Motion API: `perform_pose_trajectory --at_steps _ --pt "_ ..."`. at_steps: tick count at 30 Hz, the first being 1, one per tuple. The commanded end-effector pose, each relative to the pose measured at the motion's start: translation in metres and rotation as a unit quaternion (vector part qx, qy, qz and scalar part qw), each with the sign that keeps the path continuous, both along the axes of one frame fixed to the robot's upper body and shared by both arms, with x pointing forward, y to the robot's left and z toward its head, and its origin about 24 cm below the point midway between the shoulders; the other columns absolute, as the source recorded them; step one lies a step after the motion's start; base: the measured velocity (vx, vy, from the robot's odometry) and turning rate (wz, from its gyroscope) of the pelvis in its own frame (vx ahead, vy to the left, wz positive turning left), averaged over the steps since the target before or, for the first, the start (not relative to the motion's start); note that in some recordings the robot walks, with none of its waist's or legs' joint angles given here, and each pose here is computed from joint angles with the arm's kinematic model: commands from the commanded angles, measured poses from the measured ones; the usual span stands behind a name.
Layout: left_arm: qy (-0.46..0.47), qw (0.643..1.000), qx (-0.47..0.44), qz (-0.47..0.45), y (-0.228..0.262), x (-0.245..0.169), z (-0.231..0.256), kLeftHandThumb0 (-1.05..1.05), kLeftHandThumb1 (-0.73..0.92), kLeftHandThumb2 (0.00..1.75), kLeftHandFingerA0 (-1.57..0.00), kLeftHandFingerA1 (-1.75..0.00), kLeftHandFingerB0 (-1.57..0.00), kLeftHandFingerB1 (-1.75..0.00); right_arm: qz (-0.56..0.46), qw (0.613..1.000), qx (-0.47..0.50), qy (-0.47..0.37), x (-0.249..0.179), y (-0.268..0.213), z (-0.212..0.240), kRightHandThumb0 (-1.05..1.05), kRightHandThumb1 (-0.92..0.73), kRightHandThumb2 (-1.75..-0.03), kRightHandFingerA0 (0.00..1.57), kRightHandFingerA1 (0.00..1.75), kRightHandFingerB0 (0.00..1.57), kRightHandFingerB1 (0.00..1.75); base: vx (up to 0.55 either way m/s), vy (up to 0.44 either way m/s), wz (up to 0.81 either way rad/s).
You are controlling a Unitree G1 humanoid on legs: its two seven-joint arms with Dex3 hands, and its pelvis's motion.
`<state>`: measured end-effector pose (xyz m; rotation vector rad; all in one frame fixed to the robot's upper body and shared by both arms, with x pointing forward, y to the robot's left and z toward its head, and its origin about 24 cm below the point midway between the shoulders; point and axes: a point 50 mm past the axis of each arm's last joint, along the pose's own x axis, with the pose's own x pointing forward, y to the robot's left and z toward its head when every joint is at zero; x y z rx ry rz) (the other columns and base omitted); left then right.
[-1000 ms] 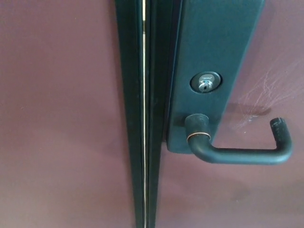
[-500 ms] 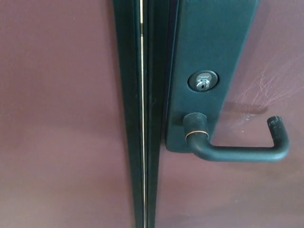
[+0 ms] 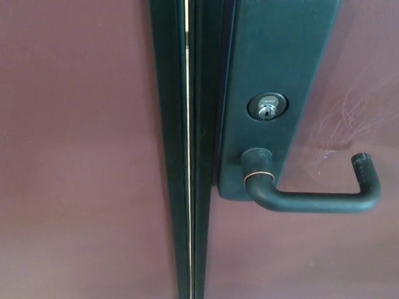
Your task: The robot walks towards the door handle and put its right hand on it and twist the handle
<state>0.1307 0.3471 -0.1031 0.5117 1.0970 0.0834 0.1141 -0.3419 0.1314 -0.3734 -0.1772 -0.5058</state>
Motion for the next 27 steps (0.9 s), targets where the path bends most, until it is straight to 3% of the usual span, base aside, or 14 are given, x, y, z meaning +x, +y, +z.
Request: perform_pose_trajectory --at_steps 1,2,3,4,11,12,13,14,19,20,27 --pt "0.015 1.000 0.008 -0.005 0.010 -0.014 0.002 -0.39 0.46 0.74 -0.65 -0.59 -0.48 -0.51 0.112 0.987 0.026 -0.111 -0.003 0.020 0.061 -0.73 -0.58 -0.58 0.46 0.89 0.46 0.68 0.00 0.000 0.00" --pt "0.013 1.000 0.009 -0.009 0.010 -0.013 0.003 -0.39 0.46 0.74 -0.65 -0.59 -0.48 -0.51 0.136 0.984 0.010 -0.115 -0.002 0.027 0.071 -0.74 -0.41 -0.87 0.48 0.83 0.45 0.69 0.00 0.000 0.00" --pt "0.013 1.000 0.009 -0.010 0.010 -0.013 0.003 -0.39 0.46 0.74 -0.65 -0.59 -0.48 -0.51 0.144 0.983 0.009 -0.115 -0.002 0.029 0.073 -0.74 -0.41 -0.87 0.48 0.83 0.45 0.69 0.00 0.000 0.00" --pt "0.010 1.000 0.007 -0.008 0.010 -0.011 0.004 -0.40 0.46 0.74 -0.65 -0.59 -0.48 -0.51 0.157 0.981 0.006 -0.115 0.000 0.032 0.077 -0.73 -0.56 -0.57 0.46 0.89 0.45 0.67 0.00 0.000 0.00" --pt "0.005 1.000 0.010 -0.003 0.011 -0.007 0.005 -0.39 0.46 0.74 -0.65 -0.59 -0.48 -0.51 0.254 0.964 -0.025 -0.079 0.013 0.050 0.097 -0.74 -0.52 -0.56 0.52 0.81 0.44 0.61 0.00 0.000 0.00" --pt "0.005 1.000 0.011 -0.005 0.011 -0.006 0.005 -0.39 0.46 0.74 -0.65 -0.59 -0.48 -0.51 0.263 0.962 -0.033 -0.071 0.015 0.052 0.099 -0.72 -0.35 -0.84 0.55 0.77 0.43 0.63 0.00 0.000 0.00" --pt "0.004 1.000 0.012 -0.008 0.011 -0.006 0.006 -0.39 0.46 0.74 -0.65 -0.59 -0.48 -0.51 0.276 0.958 -0.047 -0.060 0.019 0.055 0.102 -0.72 -0.35 -0.84 0.55 0.77 0.43 0.63 0.00 0.000 0.00" --pt "0.005 1.000 0.012 -0.010 0.012 -0.006 0.006 -0.39 0.46 0.74 -0.66 -0.59 -0.48 -0.51 0.294 0.952 -0.073 -0.037 0.024 0.060 0.105 -0.70 -0.45 -0.55 0.61 0.71 0.49 0.53 0.00 0.000 0.00" --pt "0.005 1.000 0.012 -0.015 0.011 -0.005 0.006 -0.39 0.46 0.74 -0.66 -0.59 -0.48 -0.51 0.333 0.935 -0.121 0.017 0.033 0.067 0.113 -0.70 -0.42 -0.54 0.64 0.67 0.51 0.50 0.00 0.000 0.00" --pt "0.006 1.000 0.011 -0.015 0.012 -0.005 0.006 -0.40 0.46 0.74 -0.66 -0.59 -0.48 -0.51 0.347 0.928 -0.133 0.035 0.039 0.069 0.115 -0.72 -0.29 -0.73 0.60 0.66 0.47 0.54 0.00 0.000 0.00" --pt "0.012 1.000 0.010 -0.016 0.012 -0.007 0.006 -0.40 0.46 0.74 -0.66 -0.59 -0.48 -0.51 0.380 0.910 -0.147 0.074 0.055 0.073 0.122 -0.73 -0.29 -0.71 0.60 0.65 0.49 0.53 0.00 0.000 0.00"
